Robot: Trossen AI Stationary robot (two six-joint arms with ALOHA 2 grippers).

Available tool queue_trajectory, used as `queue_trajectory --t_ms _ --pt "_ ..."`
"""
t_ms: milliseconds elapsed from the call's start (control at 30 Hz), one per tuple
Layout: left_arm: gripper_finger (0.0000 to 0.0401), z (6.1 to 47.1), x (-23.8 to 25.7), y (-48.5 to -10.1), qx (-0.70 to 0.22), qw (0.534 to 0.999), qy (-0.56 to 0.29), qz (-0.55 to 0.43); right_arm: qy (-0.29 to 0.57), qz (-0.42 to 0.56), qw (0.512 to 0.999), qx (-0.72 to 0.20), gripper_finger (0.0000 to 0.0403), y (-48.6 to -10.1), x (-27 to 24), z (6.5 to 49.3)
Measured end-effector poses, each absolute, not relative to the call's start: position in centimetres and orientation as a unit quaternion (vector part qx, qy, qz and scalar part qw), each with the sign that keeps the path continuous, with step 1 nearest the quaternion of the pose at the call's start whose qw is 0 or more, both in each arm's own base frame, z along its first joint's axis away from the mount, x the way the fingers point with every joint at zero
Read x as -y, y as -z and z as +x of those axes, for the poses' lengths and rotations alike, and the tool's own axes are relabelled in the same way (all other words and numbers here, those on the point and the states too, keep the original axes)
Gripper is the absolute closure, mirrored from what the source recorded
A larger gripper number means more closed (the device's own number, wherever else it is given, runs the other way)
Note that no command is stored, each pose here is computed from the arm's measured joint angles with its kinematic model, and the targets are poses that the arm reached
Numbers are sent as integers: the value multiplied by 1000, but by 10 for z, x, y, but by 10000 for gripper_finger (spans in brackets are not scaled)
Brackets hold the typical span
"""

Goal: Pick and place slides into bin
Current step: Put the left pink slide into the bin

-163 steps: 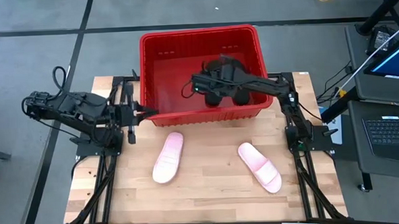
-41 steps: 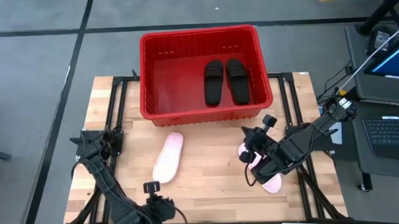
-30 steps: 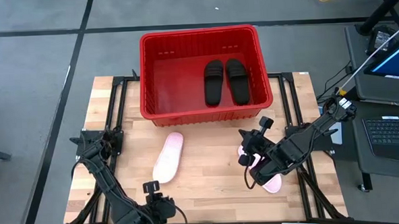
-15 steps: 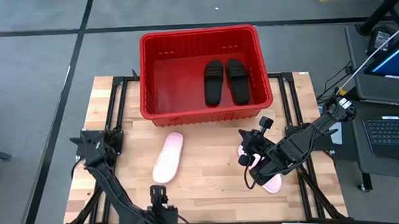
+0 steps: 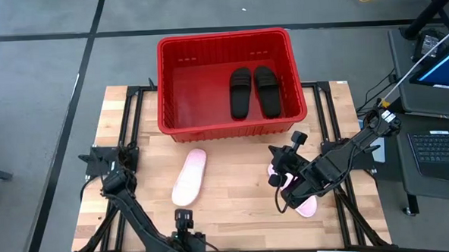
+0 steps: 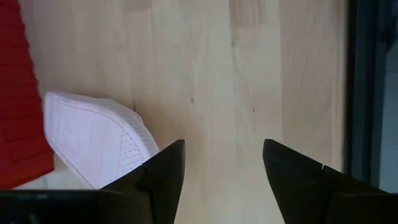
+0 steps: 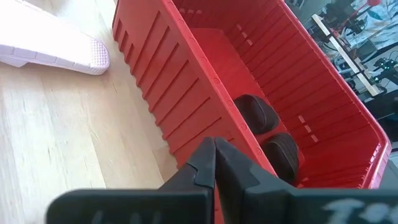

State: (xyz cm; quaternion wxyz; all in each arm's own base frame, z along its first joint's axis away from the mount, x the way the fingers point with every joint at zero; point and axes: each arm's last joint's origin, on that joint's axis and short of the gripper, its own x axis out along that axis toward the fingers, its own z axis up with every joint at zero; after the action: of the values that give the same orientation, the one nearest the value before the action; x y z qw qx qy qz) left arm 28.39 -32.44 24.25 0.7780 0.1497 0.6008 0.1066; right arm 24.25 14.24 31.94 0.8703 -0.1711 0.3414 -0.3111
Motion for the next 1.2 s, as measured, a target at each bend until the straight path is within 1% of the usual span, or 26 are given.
queue_trajectory --t_ms 100,233,433,600,800,867,967,1100,1200 --pt "191 286 322 -244 -596 779 -104 164 311 -172 870 -342 397 -319 -142 243" --pt "191 293 316 -243 -616 762 -70 189 311 -172 870 -342 393 -319 -142 243" --pt "191 298 311 -243 -616 742 -19 265 312 -170 871 -341 383 -319 -142 243" --pt "191 301 309 -246 -561 763 -64 315 311 -170 871 -341 392 -319 -142 243" --pt "191 302 308 -245 -544 776 -96 303 311 -171 870 -341 396 -319 -142 243" --pt "191 298 308 -238 -549 773 -105 301 311 -171 870 -341 390 -319 -142 243" --pt "191 291 309 -222 -571 756 -110 300 311 -172 870 -341 381 -319 -142 243" --pt "191 278 311 -204 -594 746 -138 268 311 -172 870 -341 378 -319 -142 243" --pt "191 271 313 -198 -595 742 -144 273 311 -171 870 -341 378 -319 -142 243"
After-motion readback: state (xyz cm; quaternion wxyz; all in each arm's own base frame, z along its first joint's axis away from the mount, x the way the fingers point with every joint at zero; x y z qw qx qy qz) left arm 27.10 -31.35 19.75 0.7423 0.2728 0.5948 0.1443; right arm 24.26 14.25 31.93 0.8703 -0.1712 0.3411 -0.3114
